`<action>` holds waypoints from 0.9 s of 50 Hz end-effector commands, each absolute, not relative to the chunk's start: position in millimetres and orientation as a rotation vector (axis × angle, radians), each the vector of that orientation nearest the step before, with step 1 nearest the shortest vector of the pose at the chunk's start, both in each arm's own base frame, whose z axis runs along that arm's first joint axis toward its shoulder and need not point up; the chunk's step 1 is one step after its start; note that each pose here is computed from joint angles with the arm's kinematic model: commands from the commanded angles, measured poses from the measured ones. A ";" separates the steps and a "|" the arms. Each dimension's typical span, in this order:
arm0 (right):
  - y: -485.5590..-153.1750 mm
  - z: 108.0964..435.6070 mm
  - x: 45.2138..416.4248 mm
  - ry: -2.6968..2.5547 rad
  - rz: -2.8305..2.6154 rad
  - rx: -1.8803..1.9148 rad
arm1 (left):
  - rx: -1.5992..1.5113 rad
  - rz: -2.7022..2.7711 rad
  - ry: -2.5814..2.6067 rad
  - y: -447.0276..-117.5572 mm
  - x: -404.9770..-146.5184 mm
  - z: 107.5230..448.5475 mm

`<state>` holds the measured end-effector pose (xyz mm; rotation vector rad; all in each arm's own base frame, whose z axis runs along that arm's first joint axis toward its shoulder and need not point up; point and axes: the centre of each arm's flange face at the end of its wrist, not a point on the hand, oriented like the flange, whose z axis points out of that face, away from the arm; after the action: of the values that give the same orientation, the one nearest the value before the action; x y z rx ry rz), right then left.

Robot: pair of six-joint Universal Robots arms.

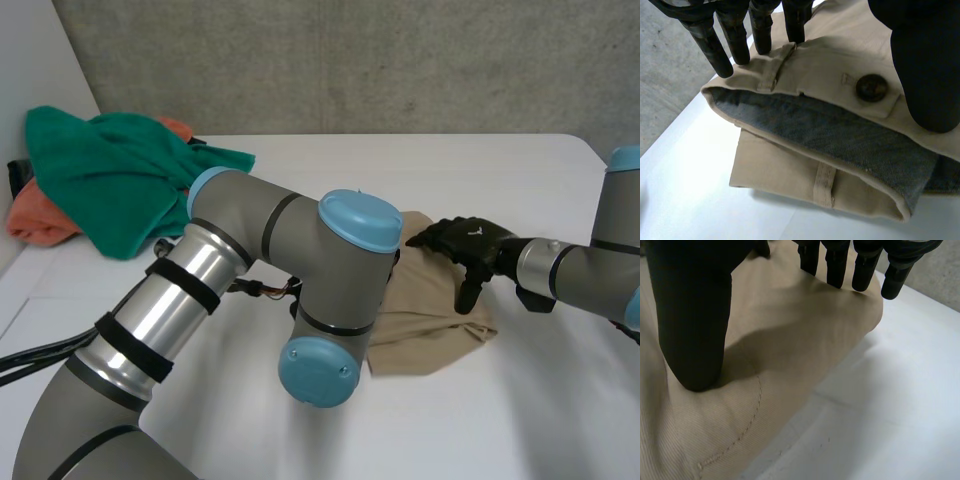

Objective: Fold the laundry.

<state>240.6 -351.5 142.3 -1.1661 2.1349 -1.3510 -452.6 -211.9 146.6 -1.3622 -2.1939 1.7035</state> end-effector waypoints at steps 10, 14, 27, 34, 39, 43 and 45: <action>-359.7 177.6 236.4 2.072 -1.578 -1.192 | -1.322 1.762 -2.177 -215.5 -444.6 185.9; -369.8 202.2 219.2 2.076 -1.706 -1.062 | -1.237 1.783 -2.172 -218.6 -435.6 216.6; -359.0 191.4 165.8 2.280 -1.480 -0.350 | -1.118 1.589 -1.823 -184.2 -414.5 318.4; -317.4 150.4 174.6 2.304 -1.271 -0.538 | -1.204 1.450 -1.529 -148.5 -408.0 334.8; -310.1 134.1 181.7 2.283 -1.296 -0.592 | -1.195 1.487 -1.479 -139.7 -403.1 328.2; -310.9 132.3 184.7 2.260 -1.335 -0.600 | -1.185 1.495 -1.521 -139.6 -398.6 316.1; -311.0 133.1 185.2 2.253 -1.348 -0.602 | -1.180 1.495 -1.543 -140.2 -396.6 312.3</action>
<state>181.4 -309.3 134.4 -0.5876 2.2821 -1.2910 -402.1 -139.5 327.2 -1.1961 -1.4842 1.4750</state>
